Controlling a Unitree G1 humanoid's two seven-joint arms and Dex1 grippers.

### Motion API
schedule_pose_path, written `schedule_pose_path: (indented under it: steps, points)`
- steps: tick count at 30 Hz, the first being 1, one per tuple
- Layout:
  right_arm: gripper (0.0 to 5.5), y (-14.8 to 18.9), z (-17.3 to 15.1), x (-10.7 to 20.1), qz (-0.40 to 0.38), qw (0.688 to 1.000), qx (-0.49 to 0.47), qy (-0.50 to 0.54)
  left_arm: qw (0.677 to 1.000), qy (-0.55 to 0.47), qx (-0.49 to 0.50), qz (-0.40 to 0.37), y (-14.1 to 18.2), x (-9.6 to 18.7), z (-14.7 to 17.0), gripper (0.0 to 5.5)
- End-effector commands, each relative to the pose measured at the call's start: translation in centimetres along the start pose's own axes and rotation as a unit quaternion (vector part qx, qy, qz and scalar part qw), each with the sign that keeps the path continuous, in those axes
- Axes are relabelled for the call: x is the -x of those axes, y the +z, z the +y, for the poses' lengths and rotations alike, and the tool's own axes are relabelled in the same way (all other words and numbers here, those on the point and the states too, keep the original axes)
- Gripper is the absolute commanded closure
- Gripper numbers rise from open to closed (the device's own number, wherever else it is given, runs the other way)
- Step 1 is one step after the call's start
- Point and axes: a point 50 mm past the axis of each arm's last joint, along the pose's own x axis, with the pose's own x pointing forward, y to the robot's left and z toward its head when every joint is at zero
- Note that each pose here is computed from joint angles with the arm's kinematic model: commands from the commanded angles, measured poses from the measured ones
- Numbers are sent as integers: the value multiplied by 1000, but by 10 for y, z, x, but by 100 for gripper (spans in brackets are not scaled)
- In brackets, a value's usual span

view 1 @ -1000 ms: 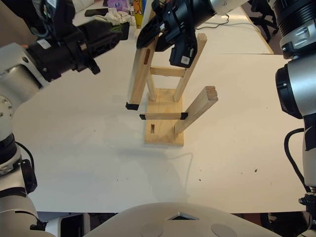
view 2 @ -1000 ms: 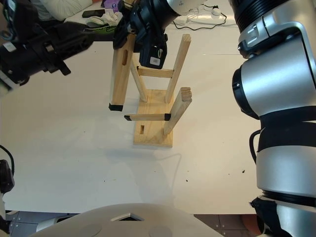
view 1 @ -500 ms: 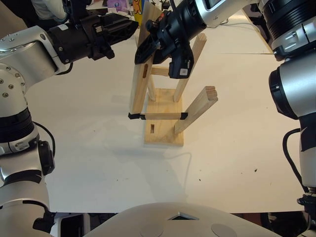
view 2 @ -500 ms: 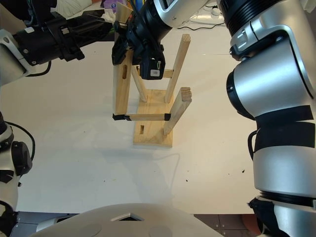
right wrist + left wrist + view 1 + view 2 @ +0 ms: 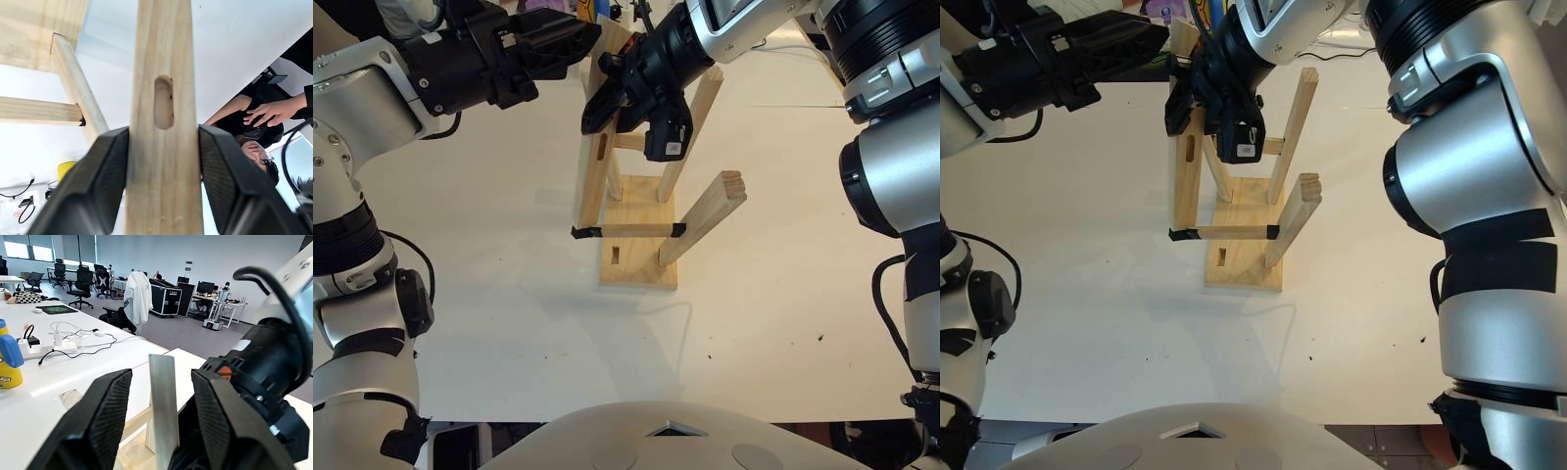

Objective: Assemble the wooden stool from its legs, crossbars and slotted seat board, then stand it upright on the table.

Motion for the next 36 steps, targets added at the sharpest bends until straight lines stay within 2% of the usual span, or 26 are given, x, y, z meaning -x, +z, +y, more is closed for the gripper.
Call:
schedule_pose_path:
  steps: [1,10,25,33,36]
  points:
    - [343,0,-3,-2,-2,1000,5,-6,1000,-5,-1,22,-8,-7,-5,326]
    - [343,2,-5,-5,-10,1000,13,-8,998,38,-5,45,-22,-10,9,326]
    - [343,5,-11,-6,-21,999,31,-20,997,26,22,63,-40,-23,11,326]
    - [343,6,-10,-9,-23,999,23,-20,998,30,22,52,-38,-23,12,438]
    - [343,5,-10,-9,-22,999,21,-20,998,31,23,48,-38,-23,12,441]
